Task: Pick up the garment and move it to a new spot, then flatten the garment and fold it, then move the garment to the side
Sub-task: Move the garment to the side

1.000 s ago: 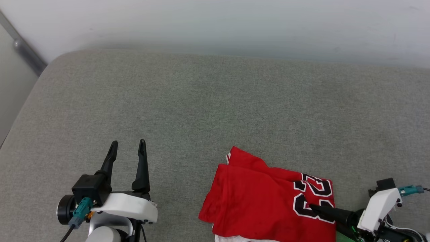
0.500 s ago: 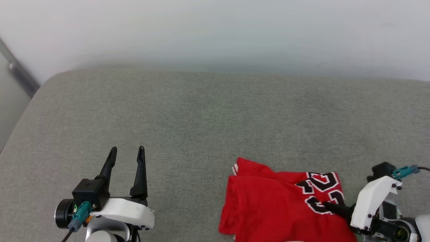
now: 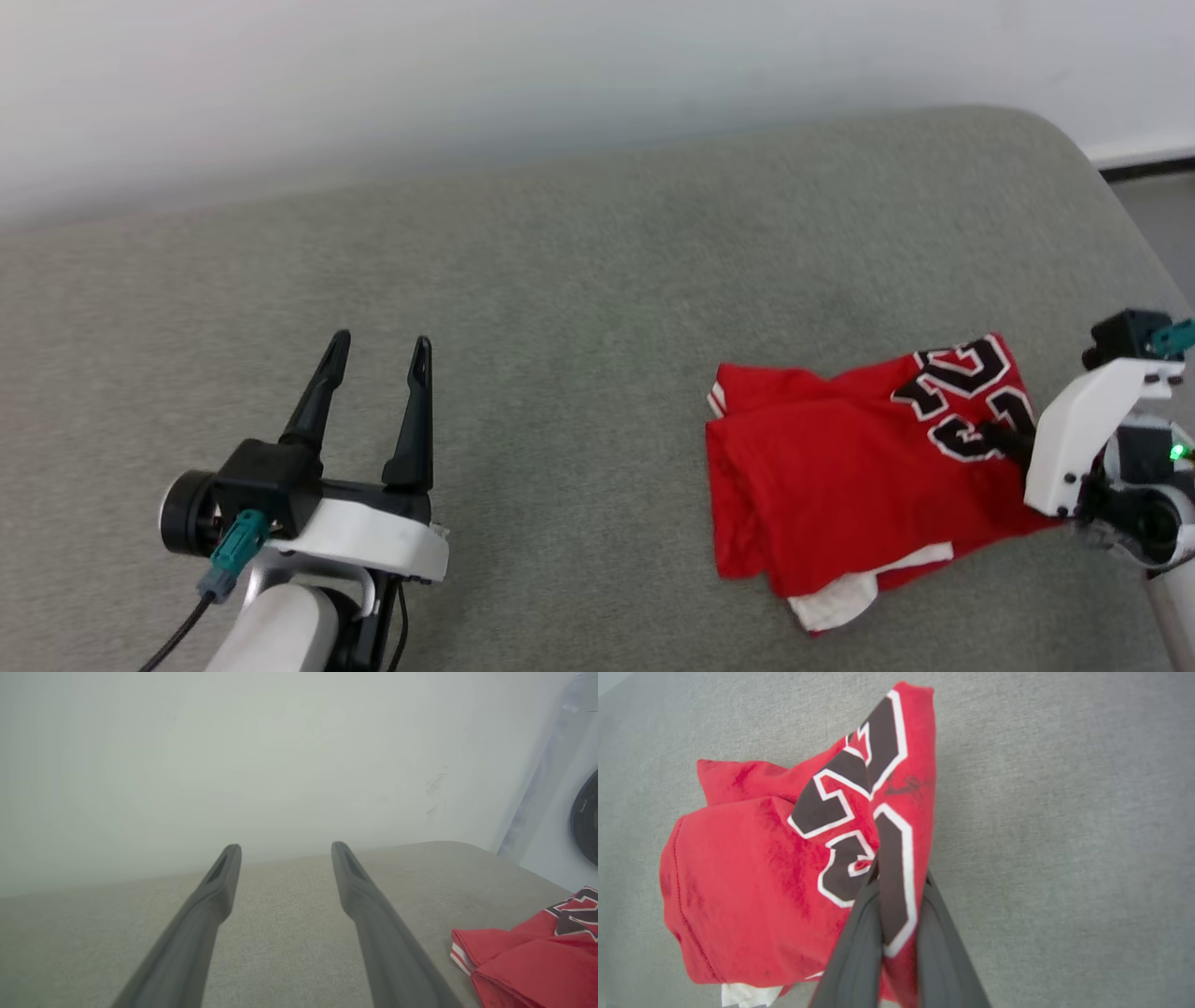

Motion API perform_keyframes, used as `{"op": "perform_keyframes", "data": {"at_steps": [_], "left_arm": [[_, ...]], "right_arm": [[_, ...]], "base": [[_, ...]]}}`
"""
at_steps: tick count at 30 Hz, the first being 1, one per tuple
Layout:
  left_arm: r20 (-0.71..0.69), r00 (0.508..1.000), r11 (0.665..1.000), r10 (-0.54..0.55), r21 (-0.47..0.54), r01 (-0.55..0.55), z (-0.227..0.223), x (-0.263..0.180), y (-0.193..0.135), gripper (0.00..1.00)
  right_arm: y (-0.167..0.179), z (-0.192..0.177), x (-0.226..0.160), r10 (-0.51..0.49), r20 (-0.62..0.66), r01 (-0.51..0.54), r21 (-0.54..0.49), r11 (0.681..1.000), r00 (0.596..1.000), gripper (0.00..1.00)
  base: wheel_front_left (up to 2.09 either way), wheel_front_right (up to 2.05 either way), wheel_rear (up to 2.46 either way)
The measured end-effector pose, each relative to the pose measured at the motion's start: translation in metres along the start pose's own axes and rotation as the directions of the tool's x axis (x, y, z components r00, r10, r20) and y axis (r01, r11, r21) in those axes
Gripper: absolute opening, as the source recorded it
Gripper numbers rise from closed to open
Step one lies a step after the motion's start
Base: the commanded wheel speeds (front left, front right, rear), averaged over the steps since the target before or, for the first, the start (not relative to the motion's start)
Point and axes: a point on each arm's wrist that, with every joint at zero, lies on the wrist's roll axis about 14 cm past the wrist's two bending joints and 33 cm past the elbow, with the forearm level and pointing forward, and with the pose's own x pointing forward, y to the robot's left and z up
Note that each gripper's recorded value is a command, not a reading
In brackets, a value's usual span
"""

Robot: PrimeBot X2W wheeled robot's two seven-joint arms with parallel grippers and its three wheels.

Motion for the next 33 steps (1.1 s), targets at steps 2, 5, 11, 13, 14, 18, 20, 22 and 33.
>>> {"op": "perform_keyframes", "data": {"at_steps": [2, 5, 11, 13, 14, 18, 20, 22, 33], "left_arm": [[0.001, 0.999, 0.999, -0.049, -0.004, 0.049, -0.005, 0.017, -0.012, 1.0], [-0.001, 0.992, 0.992, -0.129, -0.001, 0.129, -0.013, 0.043, -0.028, 1.0], [-0.021, 0.967, 0.968, -0.252, -0.017, 0.252, -0.042, 0.085, -0.055, 1.0], [-0.034, 0.958, 0.958, -0.285, -0.028, 0.284, -0.054, 0.095, -0.061, 1.0], [-0.04, 0.952, 0.953, -0.304, -0.025, 0.303, -0.06, 0.099, -0.064, 1.0], [-0.071, 0.934, 0.937, -0.349, -0.034, 0.348, -0.085, 0.112, -0.069, 1.0], [-0.083, 0.929, 0.933, -0.359, -0.041, 0.357, -0.096, 0.116, -0.069, 1.0], [-0.096, 0.927, 0.932, -0.362, -0.047, 0.359, -0.107, 0.119, -0.067, 1.0], [-0.151, 0.931, 0.943, -0.331, -0.049, 0.328, -0.128, 0.116, -0.054, 1.0]], "right_arm": [[-0.018, 0.012, -0.001, -0.051, 0.021, 0.051, -0.004, 0.999, 0.998, 0.0], [-0.045, 0.027, 0.0, -0.124, 0.053, 0.124, 0.006, 0.992, 0.991, 0.0], [-0.121, 0.06, -0.008, -0.332, 0.137, 0.331, 0.03, 0.943, 0.933, 0.0], [-0.142, 0.07, -0.01, -0.389, 0.167, 0.388, 0.036, 0.921, 0.906, 0.0], [-0.152, 0.077, -0.012, -0.413, 0.185, 0.412, 0.044, 0.91, 0.892, 0.0], [-0.182, 0.096, -0.012, -0.495, 0.235, 0.5, 0.043, 0.865, 0.836, 0.0], [-0.194, 0.103, -0.011, -0.528, 0.261, 0.538, 0.038, 0.842, 0.808, 0.0], [-0.204, 0.103, -0.005, -0.556, 0.26, 0.566, 0.043, 0.824, 0.789, 0.0], [-0.206, 0.101, 0.013, -0.563, 0.374, 0.599, 0.027, 0.801, 0.737, 1.0]], "base": [[0.0, 0.0, 0.0], [0.0, 0.0, 0.0], [0.0, 0.0, 0.0], [0.0, 0.0, 0.0], [0.0, 0.0, 0.0], [0.0, 0.0, 0.0], [0.0, 0.0, 0.0], [0.0, 0.0, 0.0], [0.0, 0.0, 0.0]]}}
